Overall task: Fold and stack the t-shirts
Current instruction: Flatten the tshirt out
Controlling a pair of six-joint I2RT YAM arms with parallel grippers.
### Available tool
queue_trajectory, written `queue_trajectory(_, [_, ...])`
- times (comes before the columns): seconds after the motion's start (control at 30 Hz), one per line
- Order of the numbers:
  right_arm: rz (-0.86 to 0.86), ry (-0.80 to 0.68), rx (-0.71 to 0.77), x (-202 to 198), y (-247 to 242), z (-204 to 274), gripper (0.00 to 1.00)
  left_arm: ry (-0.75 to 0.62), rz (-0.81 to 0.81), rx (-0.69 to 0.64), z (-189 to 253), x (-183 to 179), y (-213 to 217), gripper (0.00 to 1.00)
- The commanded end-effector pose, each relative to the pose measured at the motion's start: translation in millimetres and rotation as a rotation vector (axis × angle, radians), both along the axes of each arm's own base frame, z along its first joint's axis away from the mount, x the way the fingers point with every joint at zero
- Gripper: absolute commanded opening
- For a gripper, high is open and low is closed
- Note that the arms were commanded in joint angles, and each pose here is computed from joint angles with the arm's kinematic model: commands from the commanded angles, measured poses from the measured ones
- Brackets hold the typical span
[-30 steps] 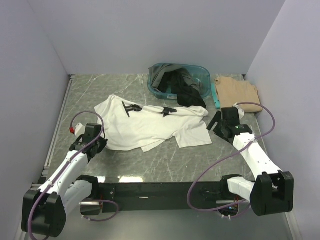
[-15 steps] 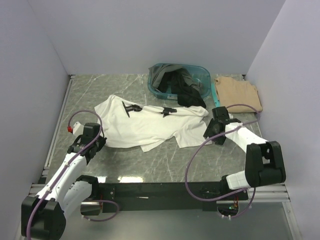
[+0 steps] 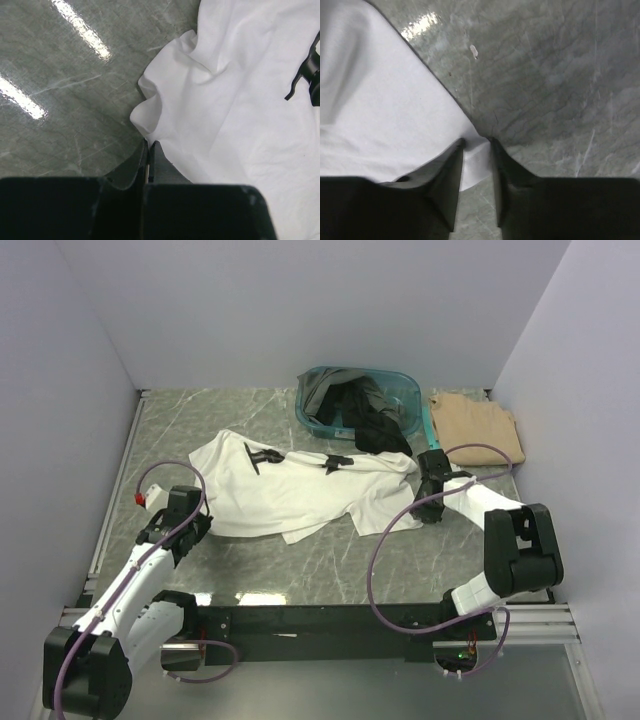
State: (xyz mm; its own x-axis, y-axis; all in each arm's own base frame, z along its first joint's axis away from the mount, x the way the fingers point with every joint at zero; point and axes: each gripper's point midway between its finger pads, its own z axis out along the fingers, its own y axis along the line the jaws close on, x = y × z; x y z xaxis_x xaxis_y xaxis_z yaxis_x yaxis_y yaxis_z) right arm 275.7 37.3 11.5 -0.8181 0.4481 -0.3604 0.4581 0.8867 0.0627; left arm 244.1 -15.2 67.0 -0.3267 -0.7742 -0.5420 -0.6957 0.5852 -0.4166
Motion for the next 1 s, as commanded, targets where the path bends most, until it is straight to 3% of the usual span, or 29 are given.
queue_trajectory(0.0, [0.007,-0.007,0.011,6.9,5.3,-4.4,0.30,-0.024,0.020,0.026,10.7,5.6,5.5,0.01])
queue_trajectory(0.33, [0.025,-0.040,0.019,-1.3,8.1,6.7,0.04,-0.033,0.021,0.007,12.1,5.0,3.2,0.01])
queue_trajectory(0.57, [0.024,-0.060,-0.011,-11.9,1.2,7.9,0.00,-0.018,0.007,0.006,11.2,4.4,1.2,0.01])
queue_trajectory(0.73, [0.086,-0.270,0.031,6.8,10.4,59.3,0.00,-0.077,-0.028,-0.025,32.0,10.8,-6.5,0.01])
queue_trajectory(0.97, [0.089,-0.689,0.065,25.2,10.3,193.8,0.00,-0.380,-0.026,-0.076,136.0,25.1,-8.8,0.01])
